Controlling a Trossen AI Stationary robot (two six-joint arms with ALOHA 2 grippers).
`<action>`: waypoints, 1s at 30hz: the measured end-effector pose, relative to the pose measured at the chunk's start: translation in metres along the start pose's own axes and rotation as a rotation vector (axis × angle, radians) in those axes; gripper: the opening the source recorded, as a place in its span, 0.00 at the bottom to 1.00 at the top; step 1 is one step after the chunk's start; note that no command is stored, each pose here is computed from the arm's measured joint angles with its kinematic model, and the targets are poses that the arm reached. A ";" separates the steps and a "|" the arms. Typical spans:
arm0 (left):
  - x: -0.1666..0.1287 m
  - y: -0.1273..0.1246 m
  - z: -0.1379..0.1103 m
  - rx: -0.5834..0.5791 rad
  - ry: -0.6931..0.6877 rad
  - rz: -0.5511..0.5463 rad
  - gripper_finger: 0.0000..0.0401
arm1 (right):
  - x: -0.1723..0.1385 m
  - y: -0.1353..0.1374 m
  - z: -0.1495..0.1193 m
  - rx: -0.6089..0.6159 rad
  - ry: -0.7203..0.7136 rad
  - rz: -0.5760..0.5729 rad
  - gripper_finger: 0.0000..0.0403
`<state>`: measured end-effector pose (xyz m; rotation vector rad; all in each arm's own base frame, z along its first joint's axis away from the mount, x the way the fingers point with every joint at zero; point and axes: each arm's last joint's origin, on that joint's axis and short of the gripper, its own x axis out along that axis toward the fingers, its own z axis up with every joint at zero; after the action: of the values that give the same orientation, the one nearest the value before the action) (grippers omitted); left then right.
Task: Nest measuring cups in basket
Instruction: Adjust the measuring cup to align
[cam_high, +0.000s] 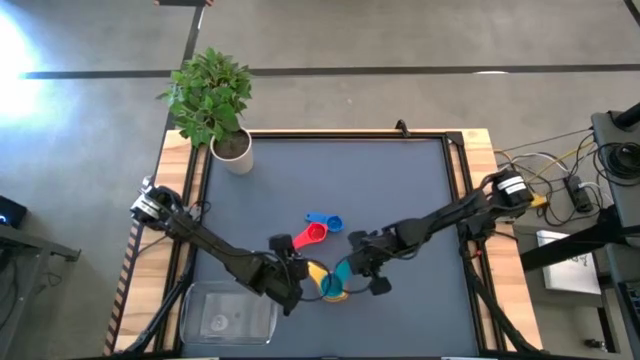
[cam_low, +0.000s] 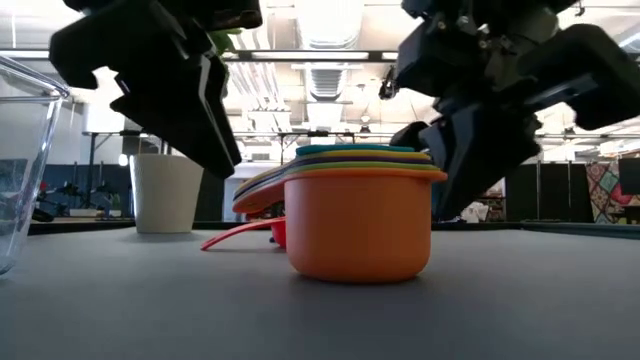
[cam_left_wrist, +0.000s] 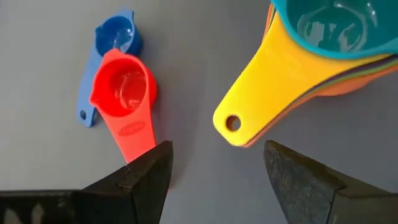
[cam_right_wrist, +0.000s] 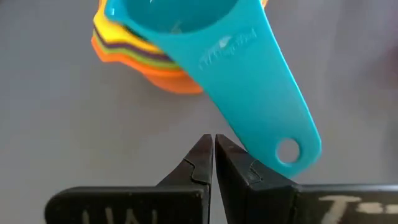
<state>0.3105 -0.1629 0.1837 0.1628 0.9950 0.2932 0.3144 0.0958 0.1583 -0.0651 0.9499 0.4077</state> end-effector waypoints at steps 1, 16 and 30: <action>0.001 0.001 0.001 0.004 -0.002 -0.002 0.59 | 0.001 -0.001 0.002 -0.008 -0.001 -0.002 0.02; 0.018 0.001 -0.009 -0.015 -0.032 -0.061 0.59 | -0.012 -0.018 0.024 -0.038 -0.068 -0.062 0.02; 0.025 0.006 -0.008 -0.020 -0.052 -0.059 0.59 | -0.014 -0.028 0.033 -0.075 -0.133 -0.084 0.02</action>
<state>0.3155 -0.1489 0.1608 0.1222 0.9429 0.2435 0.3438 0.0730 0.1855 -0.1437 0.7983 0.3654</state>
